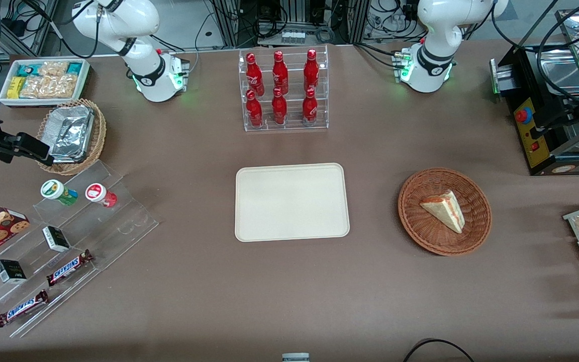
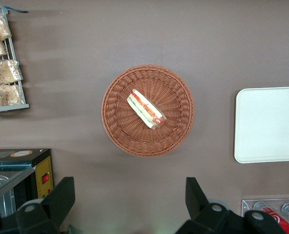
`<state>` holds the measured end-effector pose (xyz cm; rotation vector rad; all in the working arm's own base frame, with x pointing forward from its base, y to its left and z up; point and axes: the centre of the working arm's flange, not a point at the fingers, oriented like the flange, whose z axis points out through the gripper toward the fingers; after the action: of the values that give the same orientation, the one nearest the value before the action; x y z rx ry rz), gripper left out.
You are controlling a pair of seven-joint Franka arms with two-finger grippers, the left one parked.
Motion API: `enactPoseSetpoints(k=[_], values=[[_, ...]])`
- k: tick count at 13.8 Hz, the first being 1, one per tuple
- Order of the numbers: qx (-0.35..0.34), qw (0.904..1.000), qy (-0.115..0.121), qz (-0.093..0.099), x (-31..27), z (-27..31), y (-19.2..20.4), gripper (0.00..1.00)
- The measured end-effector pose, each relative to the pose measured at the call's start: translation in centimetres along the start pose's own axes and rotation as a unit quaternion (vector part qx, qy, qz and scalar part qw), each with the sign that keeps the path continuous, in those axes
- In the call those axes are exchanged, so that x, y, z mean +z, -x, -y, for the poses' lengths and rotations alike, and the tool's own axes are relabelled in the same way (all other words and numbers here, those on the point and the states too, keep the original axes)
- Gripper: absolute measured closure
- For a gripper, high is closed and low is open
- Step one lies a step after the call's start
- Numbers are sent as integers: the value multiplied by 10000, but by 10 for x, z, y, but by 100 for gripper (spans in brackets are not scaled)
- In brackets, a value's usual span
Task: Place green gum on tray
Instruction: 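Move the right gripper down toward the green-lidded gum tub on the stand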
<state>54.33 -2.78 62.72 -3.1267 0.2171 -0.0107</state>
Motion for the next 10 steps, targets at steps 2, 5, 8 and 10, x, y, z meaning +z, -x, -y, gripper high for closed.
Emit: enactPoseSetpoints(k=[2,5,8,10], values=[[-21,10000,2,25,1,2,1,0],[-48,9999,11,120,5,5,2,0],[-84,9995,26,288,20,3,0,0],[-199,9992,22,353,37,-4,-1,0]])
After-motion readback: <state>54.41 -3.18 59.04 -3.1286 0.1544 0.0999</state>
